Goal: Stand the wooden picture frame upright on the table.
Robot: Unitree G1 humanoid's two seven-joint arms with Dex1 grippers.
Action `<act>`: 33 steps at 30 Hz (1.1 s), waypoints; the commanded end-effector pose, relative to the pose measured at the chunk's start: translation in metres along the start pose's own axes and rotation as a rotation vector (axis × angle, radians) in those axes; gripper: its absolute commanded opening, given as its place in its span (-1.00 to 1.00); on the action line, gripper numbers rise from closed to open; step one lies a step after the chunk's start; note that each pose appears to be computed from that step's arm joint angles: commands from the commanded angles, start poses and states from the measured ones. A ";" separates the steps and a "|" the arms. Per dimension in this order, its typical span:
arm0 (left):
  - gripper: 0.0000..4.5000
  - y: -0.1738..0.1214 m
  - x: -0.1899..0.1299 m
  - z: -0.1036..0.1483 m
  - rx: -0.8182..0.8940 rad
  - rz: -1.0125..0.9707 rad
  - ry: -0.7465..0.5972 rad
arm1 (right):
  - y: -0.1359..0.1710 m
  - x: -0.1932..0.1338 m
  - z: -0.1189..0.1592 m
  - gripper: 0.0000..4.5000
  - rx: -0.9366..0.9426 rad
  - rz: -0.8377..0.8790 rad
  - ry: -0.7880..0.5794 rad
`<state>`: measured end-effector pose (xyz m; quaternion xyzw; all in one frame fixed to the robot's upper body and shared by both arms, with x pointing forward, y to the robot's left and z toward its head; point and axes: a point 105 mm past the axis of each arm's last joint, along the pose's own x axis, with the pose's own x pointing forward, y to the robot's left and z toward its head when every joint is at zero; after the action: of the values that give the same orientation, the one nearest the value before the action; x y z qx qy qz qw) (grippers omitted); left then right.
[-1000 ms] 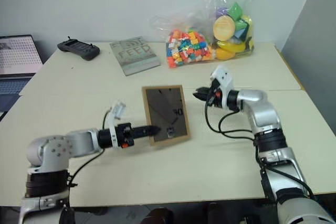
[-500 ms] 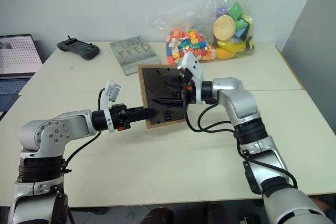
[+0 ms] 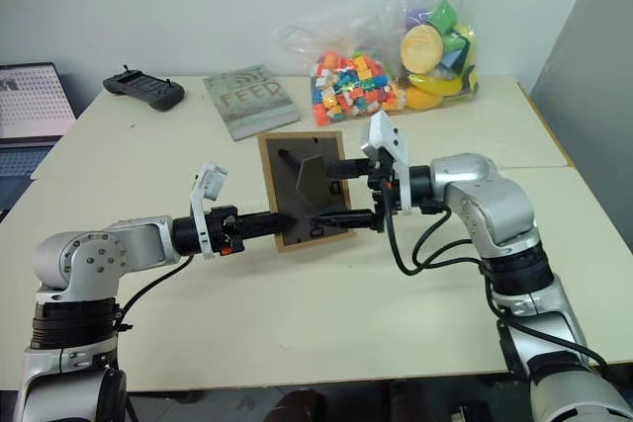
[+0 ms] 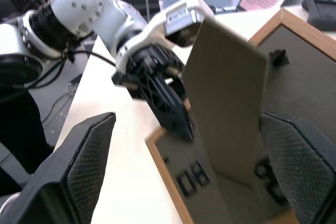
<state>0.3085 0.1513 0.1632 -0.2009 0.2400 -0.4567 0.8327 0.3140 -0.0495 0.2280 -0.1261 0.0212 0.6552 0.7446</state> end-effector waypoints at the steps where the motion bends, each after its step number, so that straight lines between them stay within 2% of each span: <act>1: -0.41 -0.020 -0.009 0.005 -0.127 -0.134 -0.042 | -0.030 -0.032 0.007 1.00 -0.216 -0.214 -0.014; 3: -0.41 -0.025 -0.011 0.000 -0.188 -0.175 -0.024 | -0.038 -0.043 0.000 1.00 -0.391 -0.277 0.025; 6: -0.41 -0.040 -0.013 -0.005 -0.281 -0.305 0.002 | -0.050 -0.057 -0.025 1.00 -0.947 -0.382 0.225; 7: -0.41 -0.043 -0.014 -0.005 -0.293 -0.328 0.007 | -0.049 -0.057 -0.030 1.00 -1.057 -0.373 0.243; 9: -0.41 -0.052 -0.014 -0.008 -0.321 -0.386 0.031 | -0.041 -0.050 -0.026 1.00 -1.323 -0.358 0.206; 11: -0.41 -0.057 -0.013 -0.013 -0.343 -0.413 0.055 | -0.033 -0.040 -0.025 1.00 -1.474 -0.328 0.129; 14: -0.41 -0.064 -0.011 -0.018 -0.360 -0.420 0.073 | -0.026 -0.025 -0.021 1.00 -1.576 -0.317 0.024; 20: -0.41 -0.071 -0.007 -0.023 -0.396 -0.402 0.066 | -0.012 -0.004 0.011 1.00 -1.701 -0.358 -0.222; 25: -0.41 -0.072 -0.006 -0.024 -0.384 -0.391 0.056 | -0.005 0.001 0.005 1.00 -1.713 -0.291 -0.271; 28: -0.41 -0.073 -0.006 -0.026 -0.383 -0.388 0.058 | -0.002 0.001 0.001 0.80 -1.696 -0.255 -0.287; 33: -0.41 -0.072 -0.007 -0.029 -0.386 -0.376 0.060 | -0.005 0.000 0.001 0.29 -1.695 -0.258 -0.282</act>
<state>0.2430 0.1170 0.1713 -0.3830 0.3255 -0.5431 0.6726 0.3213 -0.0511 0.2107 -0.5668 -0.5532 0.3883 0.4710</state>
